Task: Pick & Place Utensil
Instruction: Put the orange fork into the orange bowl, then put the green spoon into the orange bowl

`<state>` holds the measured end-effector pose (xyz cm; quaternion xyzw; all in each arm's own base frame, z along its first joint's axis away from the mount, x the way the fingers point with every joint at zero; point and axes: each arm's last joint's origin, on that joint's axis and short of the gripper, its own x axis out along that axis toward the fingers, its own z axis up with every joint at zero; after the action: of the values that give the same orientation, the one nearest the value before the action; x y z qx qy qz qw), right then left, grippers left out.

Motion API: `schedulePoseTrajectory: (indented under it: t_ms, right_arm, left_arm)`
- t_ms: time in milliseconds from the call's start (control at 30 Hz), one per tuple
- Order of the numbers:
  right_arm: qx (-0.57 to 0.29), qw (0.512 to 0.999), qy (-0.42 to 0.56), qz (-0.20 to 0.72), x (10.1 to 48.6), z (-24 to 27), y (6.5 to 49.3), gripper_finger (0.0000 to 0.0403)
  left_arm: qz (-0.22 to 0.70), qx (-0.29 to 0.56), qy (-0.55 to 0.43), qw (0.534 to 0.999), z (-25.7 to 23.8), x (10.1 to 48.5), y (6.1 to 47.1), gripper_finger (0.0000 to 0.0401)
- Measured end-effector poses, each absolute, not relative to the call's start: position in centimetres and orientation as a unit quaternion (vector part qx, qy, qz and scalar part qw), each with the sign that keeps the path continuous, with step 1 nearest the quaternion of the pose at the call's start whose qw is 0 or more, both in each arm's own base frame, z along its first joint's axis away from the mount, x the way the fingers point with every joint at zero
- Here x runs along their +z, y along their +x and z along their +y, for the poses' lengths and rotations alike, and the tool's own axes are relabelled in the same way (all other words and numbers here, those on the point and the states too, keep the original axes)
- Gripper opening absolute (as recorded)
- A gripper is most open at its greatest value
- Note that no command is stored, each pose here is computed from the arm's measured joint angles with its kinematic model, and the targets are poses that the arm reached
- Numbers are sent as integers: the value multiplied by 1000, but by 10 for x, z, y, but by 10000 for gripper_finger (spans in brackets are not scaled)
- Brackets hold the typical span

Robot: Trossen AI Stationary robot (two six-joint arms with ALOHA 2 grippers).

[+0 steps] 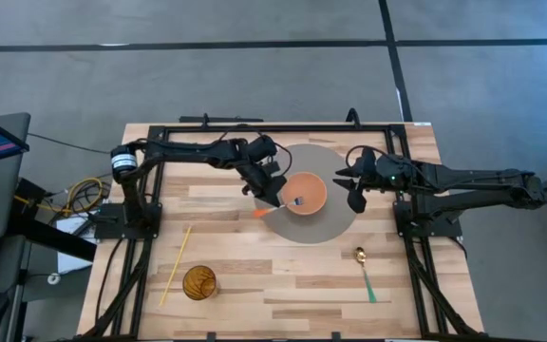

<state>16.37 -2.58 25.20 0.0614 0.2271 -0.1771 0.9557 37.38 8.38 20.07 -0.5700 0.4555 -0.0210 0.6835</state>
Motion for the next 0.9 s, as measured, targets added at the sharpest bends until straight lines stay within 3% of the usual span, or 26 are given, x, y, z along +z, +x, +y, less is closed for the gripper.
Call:
schedulePoseTrajectory:
  t_ms: [333,900]
  right_arm:
    - [-177,956,60,227,252,-26,164,116]
    - [-177,956,61,227,252,-26,164,116]
  left_arm:
    - [449,-11,-568,690,98,193,373,7]
    - [404,0,-507,761,108,199,378,76]
